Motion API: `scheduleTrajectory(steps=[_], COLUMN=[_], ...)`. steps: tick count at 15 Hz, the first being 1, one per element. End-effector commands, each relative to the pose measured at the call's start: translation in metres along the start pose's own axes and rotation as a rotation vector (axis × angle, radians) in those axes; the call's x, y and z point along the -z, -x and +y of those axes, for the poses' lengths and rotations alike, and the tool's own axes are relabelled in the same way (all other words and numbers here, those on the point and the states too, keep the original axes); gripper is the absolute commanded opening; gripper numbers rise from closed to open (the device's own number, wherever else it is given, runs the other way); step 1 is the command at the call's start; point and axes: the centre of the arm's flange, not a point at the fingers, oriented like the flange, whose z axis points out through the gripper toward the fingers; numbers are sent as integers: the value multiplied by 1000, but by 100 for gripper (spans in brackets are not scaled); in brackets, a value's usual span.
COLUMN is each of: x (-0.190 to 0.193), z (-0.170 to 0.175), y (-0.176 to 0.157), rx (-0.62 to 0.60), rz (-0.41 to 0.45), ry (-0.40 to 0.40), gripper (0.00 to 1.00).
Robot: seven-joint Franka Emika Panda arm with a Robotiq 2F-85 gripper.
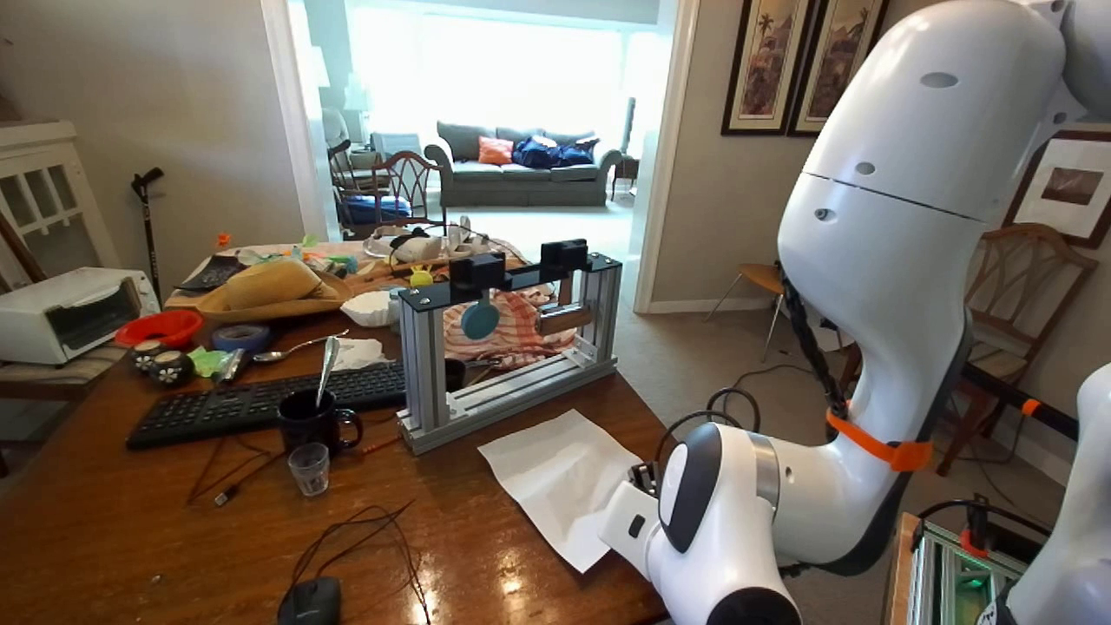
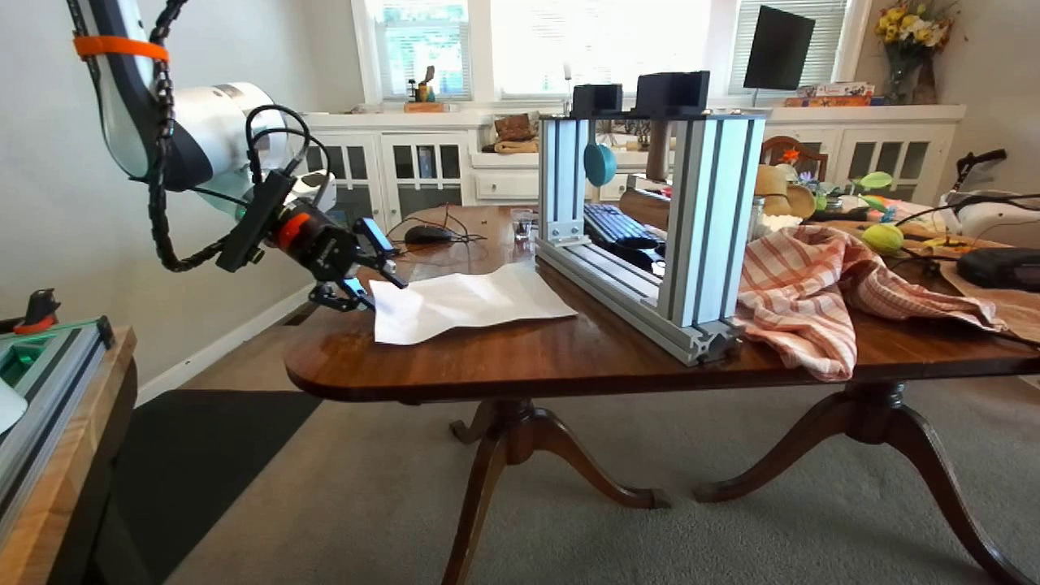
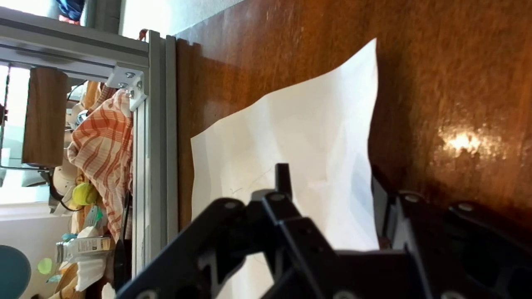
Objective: Put the white paper on the bottom of the grey object.
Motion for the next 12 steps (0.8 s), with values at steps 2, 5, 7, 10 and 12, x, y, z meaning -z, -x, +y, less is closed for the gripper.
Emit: scheduleTrajectory(steps=[2,5,7,10,12], x=[-9,-11,-11,-9,13], z=[-10,-13,-14,-14,-2], y=[-4,-2,-2,-2,1], rx=[-27,-39,-48,-51,-52], rz=[19,19,20,11,-1], ry=[13,9,7,2,-18], gripper=[13,0,0,0,0])
